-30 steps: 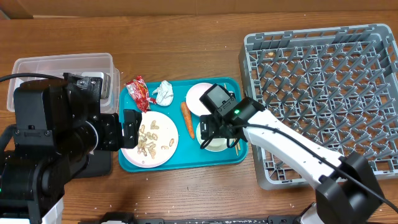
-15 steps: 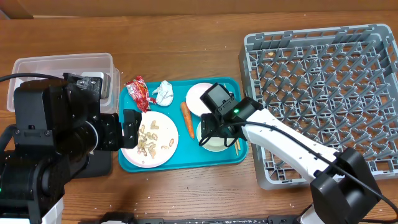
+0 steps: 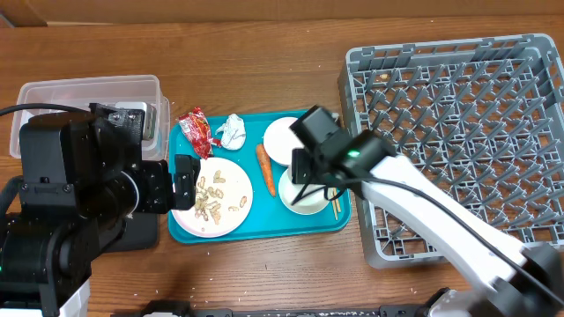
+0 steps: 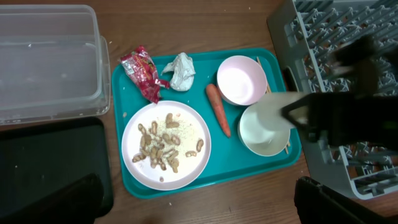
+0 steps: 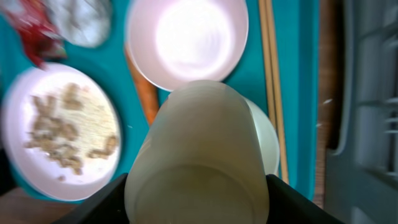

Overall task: Sort waste into correct bins and load items into the dishwasher
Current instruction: 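Carry the white cup into the dish rack and release it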

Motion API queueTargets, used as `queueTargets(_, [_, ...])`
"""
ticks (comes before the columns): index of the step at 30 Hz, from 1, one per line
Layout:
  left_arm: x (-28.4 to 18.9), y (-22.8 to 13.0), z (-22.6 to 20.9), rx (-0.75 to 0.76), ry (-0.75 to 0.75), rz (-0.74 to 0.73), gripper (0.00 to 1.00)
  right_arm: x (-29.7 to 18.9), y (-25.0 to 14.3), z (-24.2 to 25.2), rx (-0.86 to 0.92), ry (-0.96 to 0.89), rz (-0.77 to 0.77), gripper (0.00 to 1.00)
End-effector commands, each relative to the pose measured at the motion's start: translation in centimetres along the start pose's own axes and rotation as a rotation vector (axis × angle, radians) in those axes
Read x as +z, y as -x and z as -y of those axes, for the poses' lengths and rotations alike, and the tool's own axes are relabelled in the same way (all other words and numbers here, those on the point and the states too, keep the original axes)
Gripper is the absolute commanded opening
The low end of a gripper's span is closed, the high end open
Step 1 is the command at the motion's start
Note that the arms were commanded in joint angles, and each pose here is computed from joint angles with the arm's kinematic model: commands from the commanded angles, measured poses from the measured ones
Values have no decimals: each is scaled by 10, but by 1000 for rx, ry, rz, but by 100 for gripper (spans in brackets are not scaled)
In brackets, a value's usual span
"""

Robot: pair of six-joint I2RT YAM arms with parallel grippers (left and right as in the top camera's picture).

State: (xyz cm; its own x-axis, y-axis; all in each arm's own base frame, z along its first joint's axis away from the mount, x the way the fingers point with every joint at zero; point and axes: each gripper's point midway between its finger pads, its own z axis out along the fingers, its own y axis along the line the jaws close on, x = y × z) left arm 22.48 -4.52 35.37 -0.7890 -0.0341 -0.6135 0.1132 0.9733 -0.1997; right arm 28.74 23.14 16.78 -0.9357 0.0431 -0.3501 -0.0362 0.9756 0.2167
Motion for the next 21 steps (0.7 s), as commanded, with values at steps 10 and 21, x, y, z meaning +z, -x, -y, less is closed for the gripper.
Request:
queueTargets(10, [-3, 3, -1, -1, 8, 13, 100, -114, 32, 101, 174, -195, 246, 62])
queueTargets(21, [-3, 3, -2, -1, 9, 13, 100, -62, 23, 168, 317, -324, 14, 62])
